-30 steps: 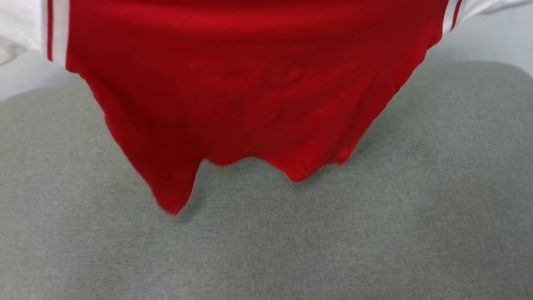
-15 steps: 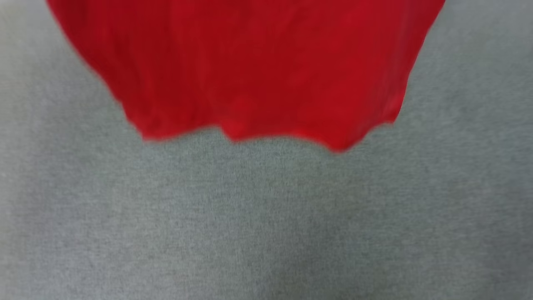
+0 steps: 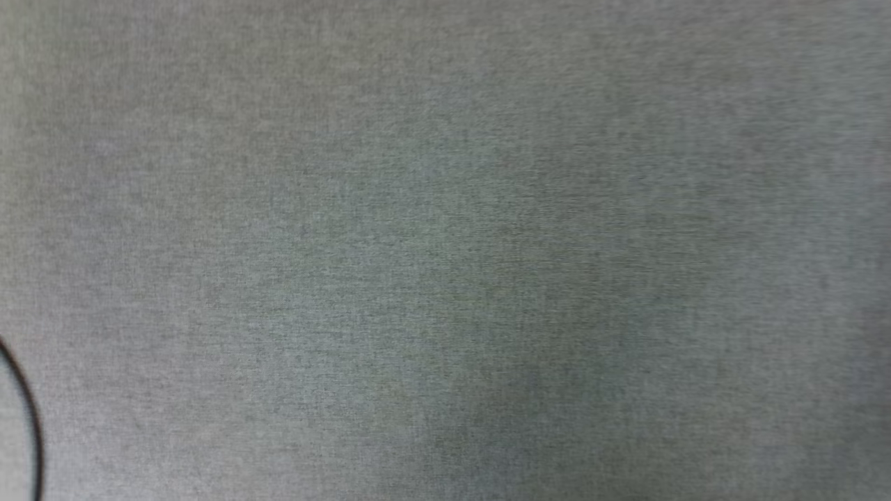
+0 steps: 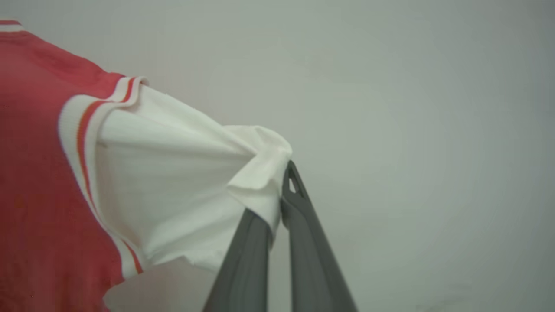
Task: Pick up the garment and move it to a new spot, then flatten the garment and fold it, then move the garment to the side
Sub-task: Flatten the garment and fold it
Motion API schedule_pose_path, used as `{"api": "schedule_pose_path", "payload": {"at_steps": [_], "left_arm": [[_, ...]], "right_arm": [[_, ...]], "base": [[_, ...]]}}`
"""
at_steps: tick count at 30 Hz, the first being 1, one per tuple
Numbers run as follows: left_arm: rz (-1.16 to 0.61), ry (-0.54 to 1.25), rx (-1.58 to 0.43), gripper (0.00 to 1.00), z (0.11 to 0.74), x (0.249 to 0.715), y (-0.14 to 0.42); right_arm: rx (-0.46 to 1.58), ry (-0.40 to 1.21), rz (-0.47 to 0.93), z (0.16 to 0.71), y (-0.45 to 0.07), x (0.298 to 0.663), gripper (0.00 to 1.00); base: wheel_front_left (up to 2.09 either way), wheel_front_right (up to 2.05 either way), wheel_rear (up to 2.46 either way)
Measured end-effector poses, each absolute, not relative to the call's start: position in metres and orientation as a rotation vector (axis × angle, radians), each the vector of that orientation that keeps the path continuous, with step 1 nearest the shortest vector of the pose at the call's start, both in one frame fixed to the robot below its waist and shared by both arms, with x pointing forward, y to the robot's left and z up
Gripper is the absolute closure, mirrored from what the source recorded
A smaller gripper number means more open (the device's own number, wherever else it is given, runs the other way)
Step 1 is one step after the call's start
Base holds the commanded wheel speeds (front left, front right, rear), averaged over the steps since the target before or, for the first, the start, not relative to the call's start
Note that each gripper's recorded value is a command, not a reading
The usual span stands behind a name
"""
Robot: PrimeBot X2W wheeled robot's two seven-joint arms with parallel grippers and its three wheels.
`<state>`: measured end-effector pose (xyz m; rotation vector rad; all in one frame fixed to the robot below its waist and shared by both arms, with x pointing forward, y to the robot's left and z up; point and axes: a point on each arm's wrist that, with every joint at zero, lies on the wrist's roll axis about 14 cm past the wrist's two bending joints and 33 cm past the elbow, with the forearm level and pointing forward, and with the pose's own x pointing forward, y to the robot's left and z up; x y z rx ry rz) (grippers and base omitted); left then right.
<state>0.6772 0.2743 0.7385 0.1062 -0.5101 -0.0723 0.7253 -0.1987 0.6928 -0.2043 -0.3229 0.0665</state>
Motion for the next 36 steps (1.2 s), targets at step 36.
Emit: {"api": "schedule_pose_path", "payload": {"at_steps": [36], "left_arm": [[-0.172, 0.325, -0.007, 1.0, 0.431, 0.384, 0.245]], "right_arm": [[-0.149, 0.44, 0.297, 0.455, -0.218, 0.448, 1.0]], "base": [[0.0, 0.0, 0.0]]}}
